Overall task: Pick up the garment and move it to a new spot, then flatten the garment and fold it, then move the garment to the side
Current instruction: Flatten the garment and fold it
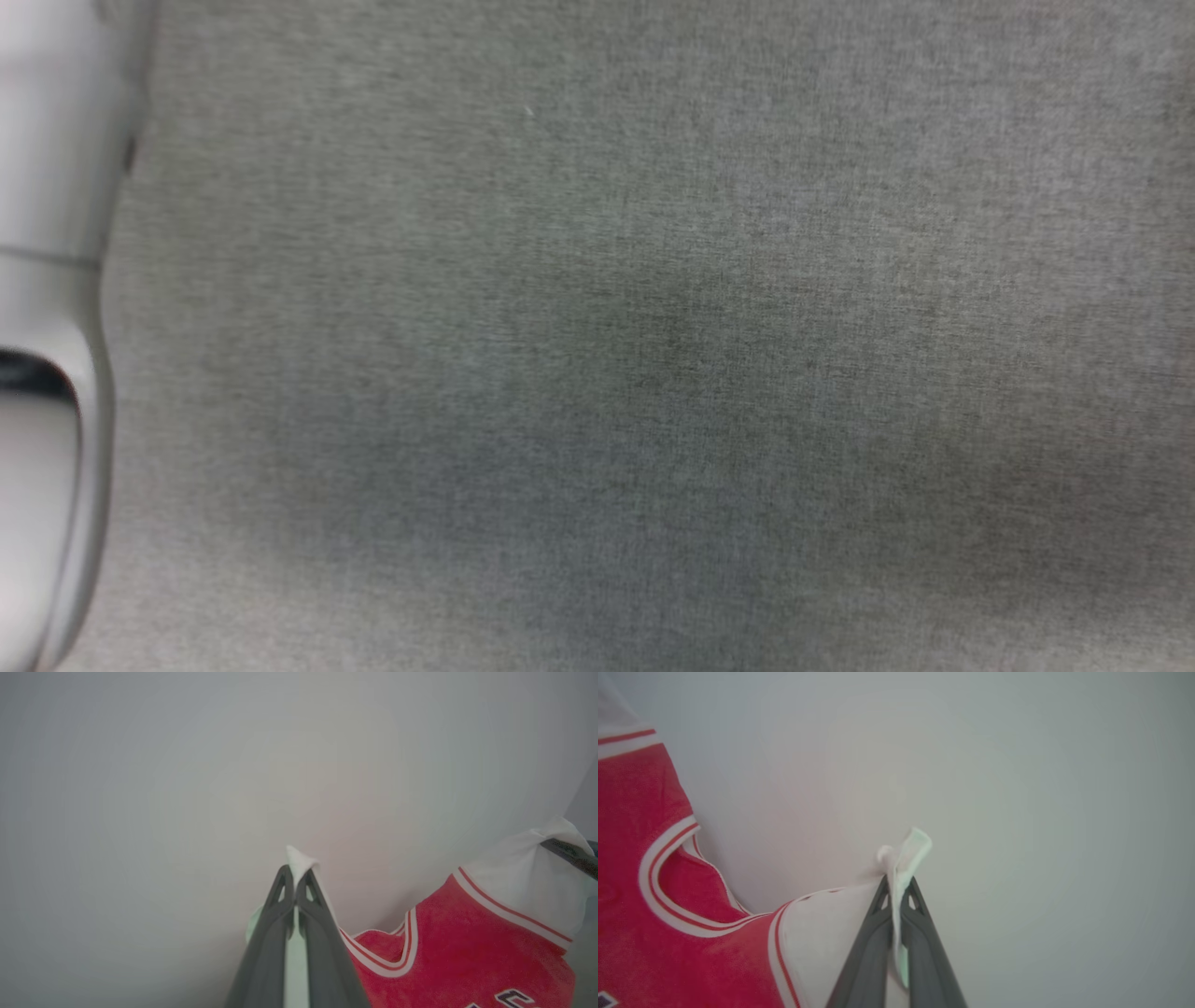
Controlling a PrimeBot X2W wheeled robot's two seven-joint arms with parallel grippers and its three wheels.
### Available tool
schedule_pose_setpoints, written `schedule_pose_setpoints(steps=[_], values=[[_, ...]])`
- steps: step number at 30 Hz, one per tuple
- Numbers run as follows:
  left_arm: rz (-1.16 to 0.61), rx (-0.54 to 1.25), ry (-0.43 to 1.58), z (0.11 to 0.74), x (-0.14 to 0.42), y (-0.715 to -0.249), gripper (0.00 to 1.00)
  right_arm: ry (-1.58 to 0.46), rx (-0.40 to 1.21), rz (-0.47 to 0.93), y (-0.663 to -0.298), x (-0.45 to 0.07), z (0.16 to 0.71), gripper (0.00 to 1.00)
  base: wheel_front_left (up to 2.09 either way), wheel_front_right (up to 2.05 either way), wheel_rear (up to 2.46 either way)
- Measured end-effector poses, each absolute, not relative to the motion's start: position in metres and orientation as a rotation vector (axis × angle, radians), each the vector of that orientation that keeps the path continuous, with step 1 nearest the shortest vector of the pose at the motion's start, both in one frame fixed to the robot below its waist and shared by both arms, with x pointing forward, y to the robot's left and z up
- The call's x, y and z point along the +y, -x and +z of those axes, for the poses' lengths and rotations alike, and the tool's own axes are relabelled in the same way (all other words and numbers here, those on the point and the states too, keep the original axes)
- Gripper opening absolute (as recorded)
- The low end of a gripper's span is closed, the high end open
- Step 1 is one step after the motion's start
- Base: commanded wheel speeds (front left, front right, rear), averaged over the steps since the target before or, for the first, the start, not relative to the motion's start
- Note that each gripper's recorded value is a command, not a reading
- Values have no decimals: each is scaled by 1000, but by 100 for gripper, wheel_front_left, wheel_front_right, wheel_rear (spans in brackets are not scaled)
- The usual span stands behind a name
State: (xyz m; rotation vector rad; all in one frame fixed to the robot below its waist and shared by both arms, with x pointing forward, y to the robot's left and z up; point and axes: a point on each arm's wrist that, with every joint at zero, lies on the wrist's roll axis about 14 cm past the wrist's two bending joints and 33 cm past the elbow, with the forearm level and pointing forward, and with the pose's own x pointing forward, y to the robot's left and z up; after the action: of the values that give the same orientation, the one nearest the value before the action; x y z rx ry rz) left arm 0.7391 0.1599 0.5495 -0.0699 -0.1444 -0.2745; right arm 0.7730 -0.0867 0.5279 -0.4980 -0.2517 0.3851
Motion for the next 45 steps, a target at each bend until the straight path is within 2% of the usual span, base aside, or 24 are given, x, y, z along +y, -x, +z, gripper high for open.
schedule_pose_setpoints(steps=[6,10,24,32,38,45], values=[[-302,-35,90,523,164,-696,0,457,-199,454,-739,-86,517,0,0,0,0],[-343,-6,94,528,164,-663,0,444,-192,475,-711,-102,527,0,0,0,0],[-319,110,136,508,210,-516,0,398,-96,581,-561,-141,519,0,0,0,0],[-256,145,144,491,214,-438,0,438,-9,587,-468,-163,494,0,0,0,0],[-205,200,187,469,208,-388,0,472,41,544,-418,-184,482,0,0,0,0],[-95,384,198,410,221,-334,0,510,90,480,-382,-206,470,0,0,0,0]])
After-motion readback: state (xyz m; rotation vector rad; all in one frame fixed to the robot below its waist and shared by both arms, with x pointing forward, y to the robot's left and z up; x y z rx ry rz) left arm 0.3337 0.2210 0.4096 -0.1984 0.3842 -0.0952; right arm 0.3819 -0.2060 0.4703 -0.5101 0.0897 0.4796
